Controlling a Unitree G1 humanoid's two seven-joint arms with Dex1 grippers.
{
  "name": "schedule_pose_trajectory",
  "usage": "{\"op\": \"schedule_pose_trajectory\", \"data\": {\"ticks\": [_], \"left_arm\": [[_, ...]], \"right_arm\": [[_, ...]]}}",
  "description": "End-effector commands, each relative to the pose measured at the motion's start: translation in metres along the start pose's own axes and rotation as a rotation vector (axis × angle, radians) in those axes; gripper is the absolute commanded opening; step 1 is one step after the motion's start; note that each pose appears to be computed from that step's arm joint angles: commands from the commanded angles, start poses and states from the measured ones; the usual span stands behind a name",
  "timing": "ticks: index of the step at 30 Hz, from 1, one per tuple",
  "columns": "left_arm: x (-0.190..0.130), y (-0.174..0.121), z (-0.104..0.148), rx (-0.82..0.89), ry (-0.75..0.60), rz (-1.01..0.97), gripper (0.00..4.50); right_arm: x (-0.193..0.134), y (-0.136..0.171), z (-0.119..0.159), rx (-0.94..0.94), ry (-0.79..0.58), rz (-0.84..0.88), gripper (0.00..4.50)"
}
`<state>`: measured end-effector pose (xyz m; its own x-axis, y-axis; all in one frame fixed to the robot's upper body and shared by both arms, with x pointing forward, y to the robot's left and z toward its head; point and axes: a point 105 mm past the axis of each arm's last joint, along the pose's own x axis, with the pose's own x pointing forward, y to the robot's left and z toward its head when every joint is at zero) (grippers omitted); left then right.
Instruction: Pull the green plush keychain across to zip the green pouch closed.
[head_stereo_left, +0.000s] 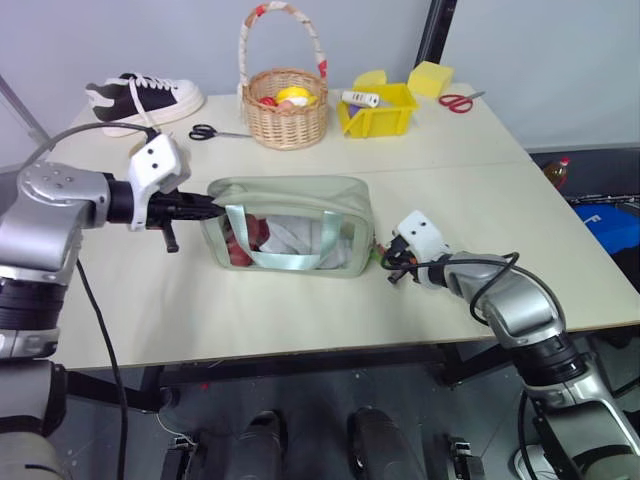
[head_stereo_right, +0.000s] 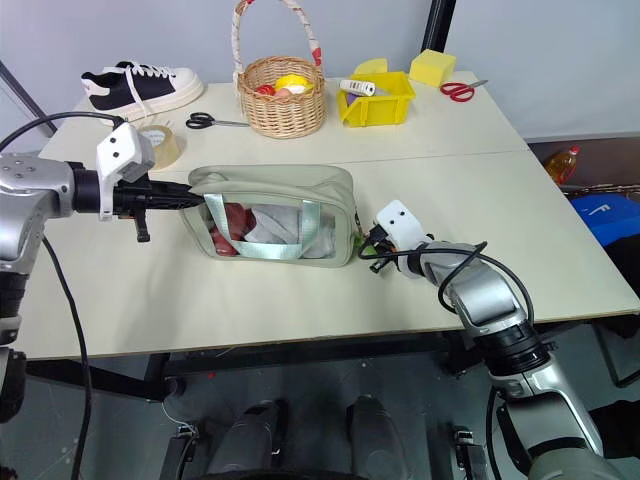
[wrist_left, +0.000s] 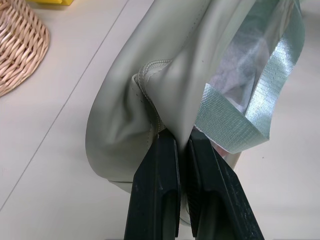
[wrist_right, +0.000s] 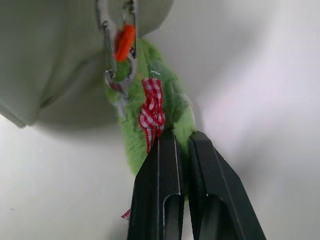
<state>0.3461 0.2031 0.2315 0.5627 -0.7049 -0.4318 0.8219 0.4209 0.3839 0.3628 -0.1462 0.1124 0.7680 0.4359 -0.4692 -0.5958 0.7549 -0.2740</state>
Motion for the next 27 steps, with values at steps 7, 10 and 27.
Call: {"op": "schedule_pose_trajectory", "data": {"ticks": [7, 10, 27], "left_arm": [[-0.002, -0.001, 0.0, 0.002, -0.004, 0.013, 0.03], [-0.003, -0.001, 0.003, -0.009, -0.02, 0.008, 0.78], [-0.073, 0.024, -0.003, -0.191, -0.039, 0.145, 4.48]], "right_arm": [[-0.016, -0.021, 0.029, 0.097, -0.102, 0.01, 0.35], [-0.032, -0.019, 0.046, 0.142, -0.145, 0.078, 1.43], [-0.132, -0.028, 0.094, -0.048, -0.223, 0.341, 4.5]]}}
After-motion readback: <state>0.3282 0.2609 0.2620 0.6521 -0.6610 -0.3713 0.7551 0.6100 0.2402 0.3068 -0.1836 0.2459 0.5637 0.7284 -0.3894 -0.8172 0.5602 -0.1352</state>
